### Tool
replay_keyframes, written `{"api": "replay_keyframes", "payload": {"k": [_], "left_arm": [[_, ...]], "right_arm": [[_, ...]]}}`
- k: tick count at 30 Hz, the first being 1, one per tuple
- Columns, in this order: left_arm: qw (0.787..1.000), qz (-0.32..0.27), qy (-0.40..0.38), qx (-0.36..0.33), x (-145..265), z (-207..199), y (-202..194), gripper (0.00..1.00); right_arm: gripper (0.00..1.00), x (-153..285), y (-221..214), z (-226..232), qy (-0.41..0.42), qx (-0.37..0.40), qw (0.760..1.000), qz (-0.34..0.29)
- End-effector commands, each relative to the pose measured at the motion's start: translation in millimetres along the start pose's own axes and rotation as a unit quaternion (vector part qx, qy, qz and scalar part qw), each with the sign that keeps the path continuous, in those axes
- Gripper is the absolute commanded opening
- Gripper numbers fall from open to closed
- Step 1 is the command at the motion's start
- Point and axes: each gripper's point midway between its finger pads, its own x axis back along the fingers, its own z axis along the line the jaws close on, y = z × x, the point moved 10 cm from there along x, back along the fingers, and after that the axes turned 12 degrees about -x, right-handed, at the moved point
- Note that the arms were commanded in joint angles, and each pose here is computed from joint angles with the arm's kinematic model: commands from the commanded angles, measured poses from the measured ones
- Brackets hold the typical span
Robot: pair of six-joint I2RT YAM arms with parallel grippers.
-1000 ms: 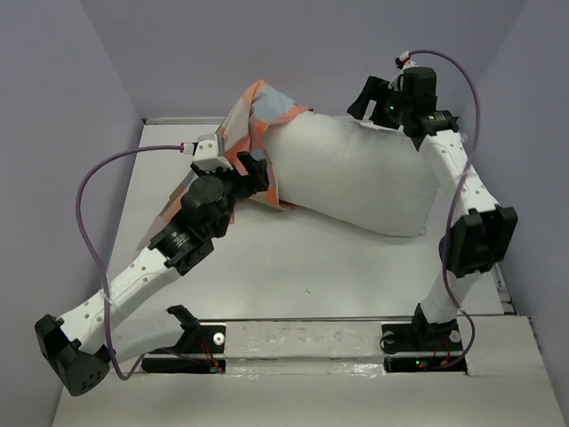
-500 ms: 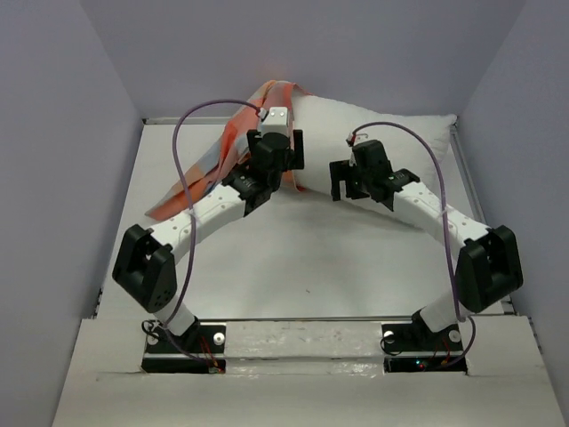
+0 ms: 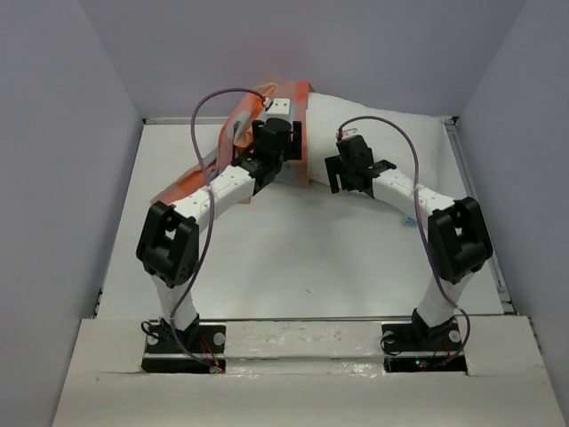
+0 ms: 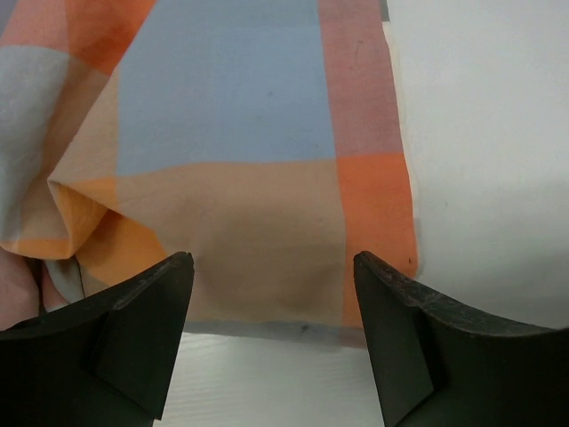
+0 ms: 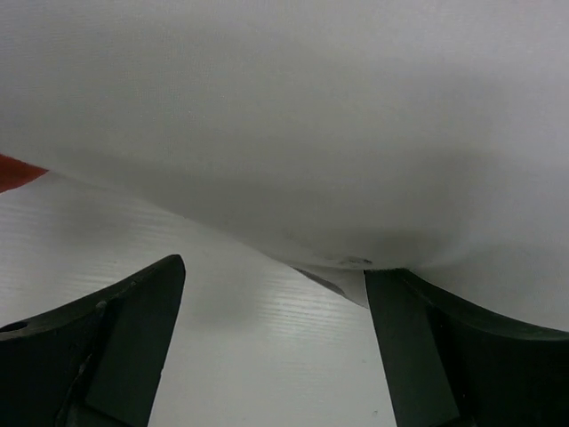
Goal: Put the pillow into the pillowcase
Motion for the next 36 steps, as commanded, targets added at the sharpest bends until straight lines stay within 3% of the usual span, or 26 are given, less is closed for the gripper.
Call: {"api": "replay_keyframes", "payload": {"k": [1, 2, 4, 5, 6, 13, 18, 25, 28, 33, 34, 36], "left_arm": [[0.995, -0.082, -0.041, 0.050, 58, 15, 45, 0.82], [0.995, -0.074, -0.047, 0.057, 62, 14, 34, 0.81], [0.993, -0.081, -0.061, 0.063, 82, 13, 29, 0.79], [0.992, -0.083, -0.063, 0.065, 88, 12, 27, 0.79], [0.992, -0.088, -0.061, 0.068, 96, 14, 28, 0.79], [0.995, -0.064, -0.041, 0.061, 111, 20, -1, 0.79], [0.996, -0.064, -0.031, 0.057, 126, 18, -8, 0.79], [0.998, -0.057, 0.011, 0.039, 157, 29, -18, 0.79], [0.998, -0.054, -0.005, 0.015, 162, 22, -15, 0.79], [0.995, -0.061, -0.059, -0.045, 148, 0, 9, 0.81], [0.994, -0.046, -0.064, -0.073, 136, -8, 4, 0.82], [0.993, -0.026, -0.049, -0.102, 126, -11, 5, 0.84]], "right_arm": [[0.87, -2, 40, 9, 0.001, 0.003, 0.994, -0.108], [0.84, -8, 41, 12, -0.001, 0.004, 0.994, -0.106], [0.58, -28, 42, 17, -0.019, 0.005, 0.995, -0.103], [0.37, -34, 41, 20, -0.017, 0.006, 0.995, -0.099], [0.00, -40, 39, 23, -0.013, 0.004, 0.996, -0.093], [0.00, 19, 9, 64, 0.086, 0.003, 0.987, -0.139], [0.00, 91, -32, 71, 0.184, 0.009, 0.973, -0.137], [0.00, 141, -73, 45, 0.283, 0.010, 0.957, -0.071], [0.00, 153, -101, 36, 0.309, 0.017, 0.951, -0.019], [0.00, 182, -106, 27, 0.365, 0.001, 0.931, -0.017], [0.18, 186, -105, 24, 0.358, -0.005, 0.934, -0.018], [0.44, 197, -97, 18, 0.351, -0.026, 0.935, -0.034]]}}
